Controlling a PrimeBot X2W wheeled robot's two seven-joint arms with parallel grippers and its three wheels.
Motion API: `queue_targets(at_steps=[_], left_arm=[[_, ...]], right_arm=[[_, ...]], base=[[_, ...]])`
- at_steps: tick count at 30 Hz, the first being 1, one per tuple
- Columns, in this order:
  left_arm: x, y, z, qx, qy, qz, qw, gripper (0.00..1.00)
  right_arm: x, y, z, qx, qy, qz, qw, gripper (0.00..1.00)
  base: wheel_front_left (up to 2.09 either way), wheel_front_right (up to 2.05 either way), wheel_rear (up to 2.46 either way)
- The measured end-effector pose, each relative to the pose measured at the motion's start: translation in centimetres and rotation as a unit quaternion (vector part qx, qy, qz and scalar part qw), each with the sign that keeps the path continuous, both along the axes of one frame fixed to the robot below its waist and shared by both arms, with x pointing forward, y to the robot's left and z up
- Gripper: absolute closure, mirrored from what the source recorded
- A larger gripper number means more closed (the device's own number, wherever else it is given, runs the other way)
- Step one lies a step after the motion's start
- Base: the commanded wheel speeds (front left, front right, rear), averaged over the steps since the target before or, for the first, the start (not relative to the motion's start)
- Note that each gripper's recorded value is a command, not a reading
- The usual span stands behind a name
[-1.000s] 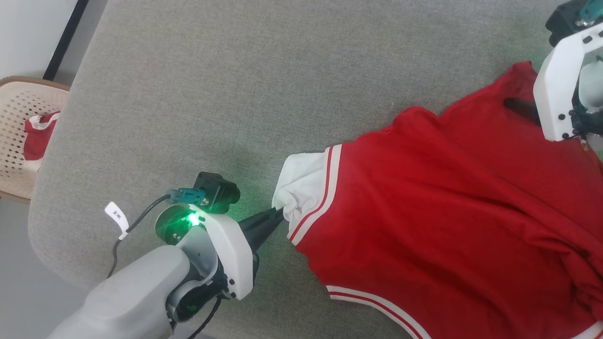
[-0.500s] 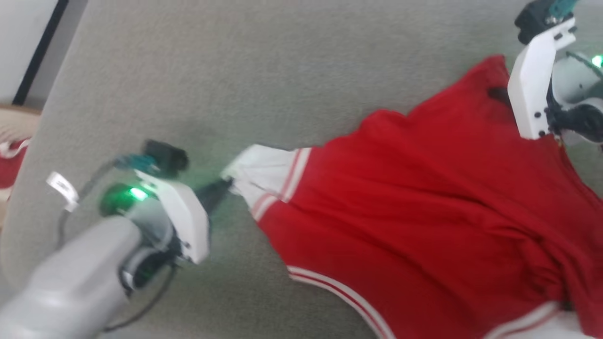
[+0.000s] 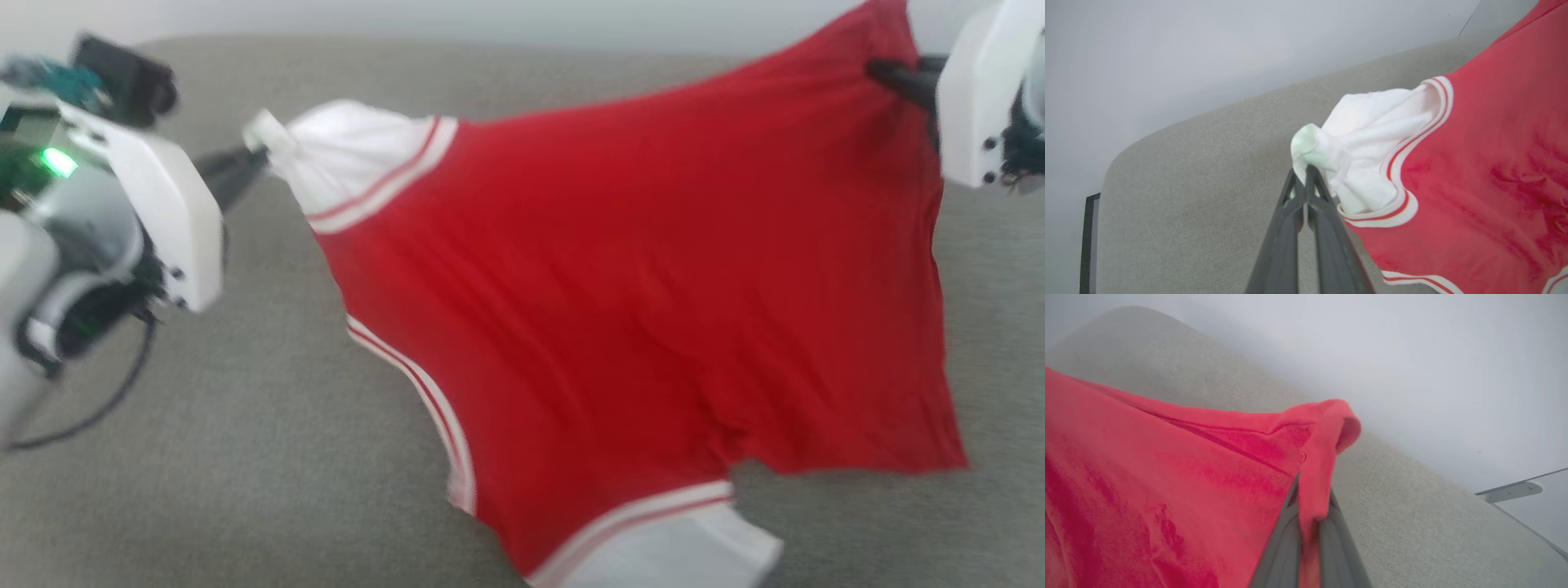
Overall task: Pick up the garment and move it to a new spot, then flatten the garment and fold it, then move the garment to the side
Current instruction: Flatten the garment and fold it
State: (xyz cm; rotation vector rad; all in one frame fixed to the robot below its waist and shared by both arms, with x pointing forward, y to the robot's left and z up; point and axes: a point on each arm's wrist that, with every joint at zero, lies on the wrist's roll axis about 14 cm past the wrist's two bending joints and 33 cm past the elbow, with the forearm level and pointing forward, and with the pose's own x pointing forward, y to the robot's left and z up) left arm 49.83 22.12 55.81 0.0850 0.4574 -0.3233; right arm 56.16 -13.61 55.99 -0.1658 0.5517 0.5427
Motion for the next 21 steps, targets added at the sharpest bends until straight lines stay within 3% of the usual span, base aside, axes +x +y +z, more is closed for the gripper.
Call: queue_targets(at_steps=[7,15,21], left_arm=[[0.9,-1.4,6.2,0.035,-0.035,-0.025,0.998,1.00],[2.4,-3.3,10.7,0.049,-0.070,-0.040,0.996,1.00],[5.5,-3.4,13.0,0.043,-0.112,-0.020,0.993,1.00]], right_arm=[[-2.0,-3.1,5.9,0.010,-0.060,-0.029,0.998,1.00],[-3.4,-5.3,9.1,0.015,-0.093,-0.053,0.994,1.00],[-1.9,-6.2,9.7,0.018,-0.118,-0.077,0.990,1.00]], base=[[0.00,0.00,0.00],[0.00,0.00,0.00],[0.00,0.00,0.00]])
